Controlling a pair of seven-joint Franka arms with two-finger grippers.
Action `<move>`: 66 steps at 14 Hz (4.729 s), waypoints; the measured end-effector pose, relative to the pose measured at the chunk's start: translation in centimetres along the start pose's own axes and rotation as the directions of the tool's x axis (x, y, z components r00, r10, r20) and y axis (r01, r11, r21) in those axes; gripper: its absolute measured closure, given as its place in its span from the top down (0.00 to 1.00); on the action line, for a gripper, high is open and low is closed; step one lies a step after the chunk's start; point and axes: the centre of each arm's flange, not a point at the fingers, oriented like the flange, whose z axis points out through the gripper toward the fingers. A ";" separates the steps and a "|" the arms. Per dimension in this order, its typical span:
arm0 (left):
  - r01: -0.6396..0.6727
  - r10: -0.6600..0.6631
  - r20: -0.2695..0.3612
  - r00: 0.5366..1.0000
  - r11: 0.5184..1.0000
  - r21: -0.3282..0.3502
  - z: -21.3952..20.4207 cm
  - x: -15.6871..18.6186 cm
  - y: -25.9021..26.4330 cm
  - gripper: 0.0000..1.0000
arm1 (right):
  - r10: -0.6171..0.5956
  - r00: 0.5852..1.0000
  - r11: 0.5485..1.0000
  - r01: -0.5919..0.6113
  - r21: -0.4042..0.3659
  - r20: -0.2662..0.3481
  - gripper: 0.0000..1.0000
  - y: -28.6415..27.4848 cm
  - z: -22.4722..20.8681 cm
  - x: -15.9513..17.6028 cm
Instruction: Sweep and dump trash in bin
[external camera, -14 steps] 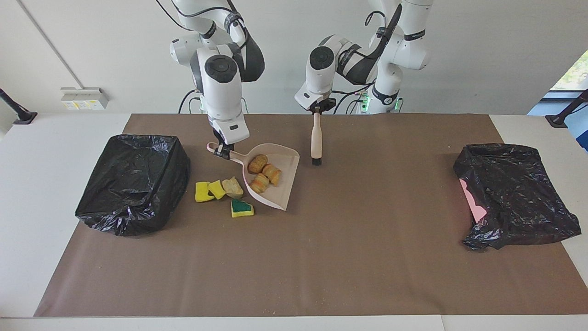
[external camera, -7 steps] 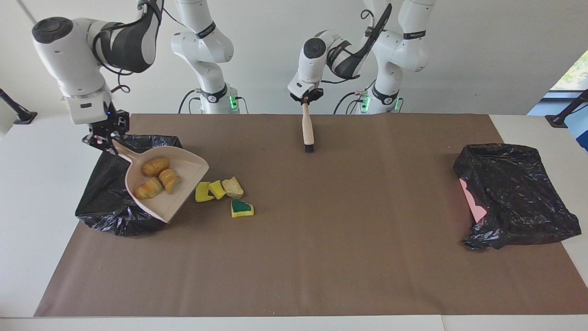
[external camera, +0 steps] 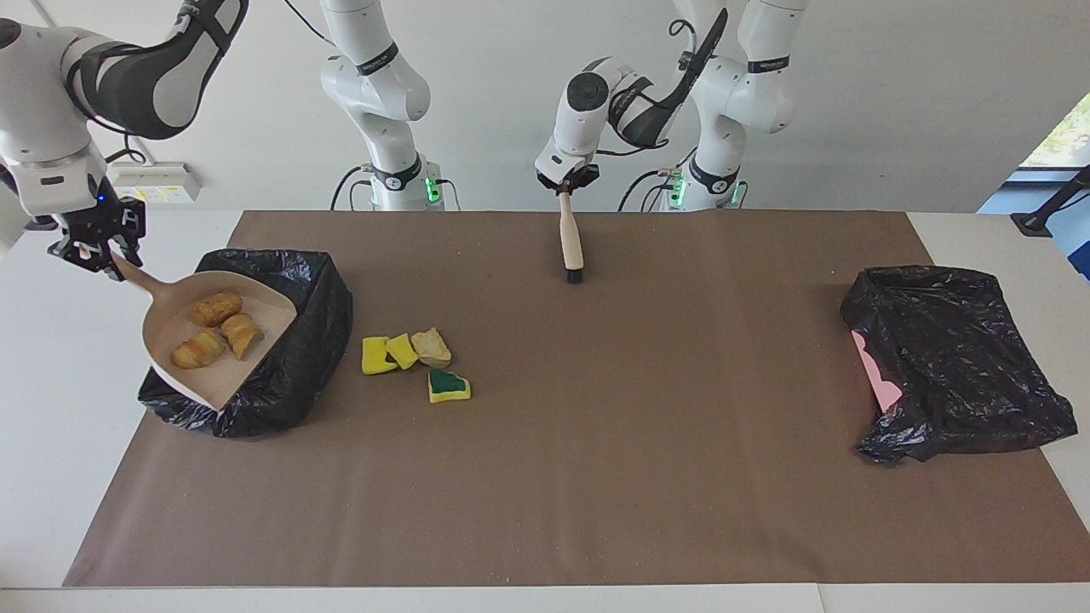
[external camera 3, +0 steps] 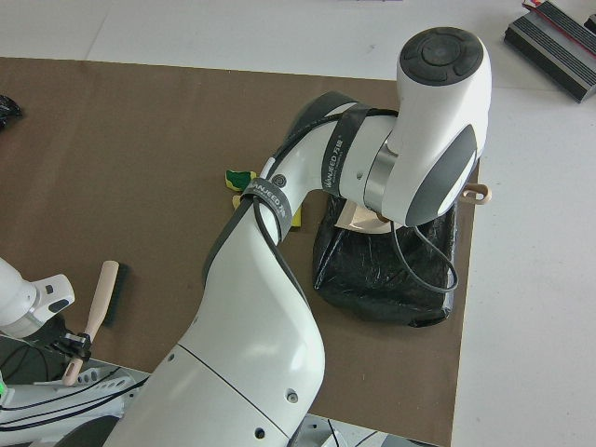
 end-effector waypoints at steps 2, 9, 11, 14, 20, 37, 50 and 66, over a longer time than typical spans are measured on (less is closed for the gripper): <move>0.001 -0.001 -0.002 1.000 1.000 -0.015 -0.6 1.5 -0.6 0.41 | -0.060 0.998 0.998 0.060 0.009 0.027 0.32 0.0 0.1 0.4; -0.107 0.112 -0.117 0.987 0.993 0.046 -10.6 10.0 -2.3 1.00 | -0.312 0.943 0.950 0.312 0.018 0.114 0.32 0.3 -1.4 2.9; -0.137 0.140 -0.142 0.980 0.990 0.034 -15.9 12.6 -4.0 1.00 | -0.361 0.922 0.931 0.365 -0.003 0.143 0.32 0.1 -3.4 4.2; -0.188 0.196 -0.207 0.958 0.980 0.059 -24.7 16.5 -8.9 1.00 | -0.382 0.908 0.920 0.392 -0.028 0.173 0.32 -0.5 -6.4 4.3; -0.215 0.234 -0.315 0.920 0.972 0.096 -33.8 19.7 -16.0 1.00 | -0.425 0.881 0.900 0.436 -0.007 0.207 0.32 -1.3 -9.1 6.7; -0.260 0.292 -0.351 0.890 0.956 0.137 -44.3 20.9 -27.7 1.00 | -0.073 0.996 0.992 0.077 -0.096 0.042 0.32 -5.8 -13.6 28.0; -0.223 0.246 -0.322 0.914 0.969 0.108 -45.5 21.4 -30.7 1.00 | 0.652 0.732 0.758 -0.637 0.137 -0.198 0.32 -14.9 -3.5 59.5; -0.180 0.199 -0.304 0.932 0.980 0.091 -45.3 21.0 -30.9 1.00 | 0.946 0.303 0.324 -0.883 0.340 -0.113 0.56 -15.4 6.7 65.5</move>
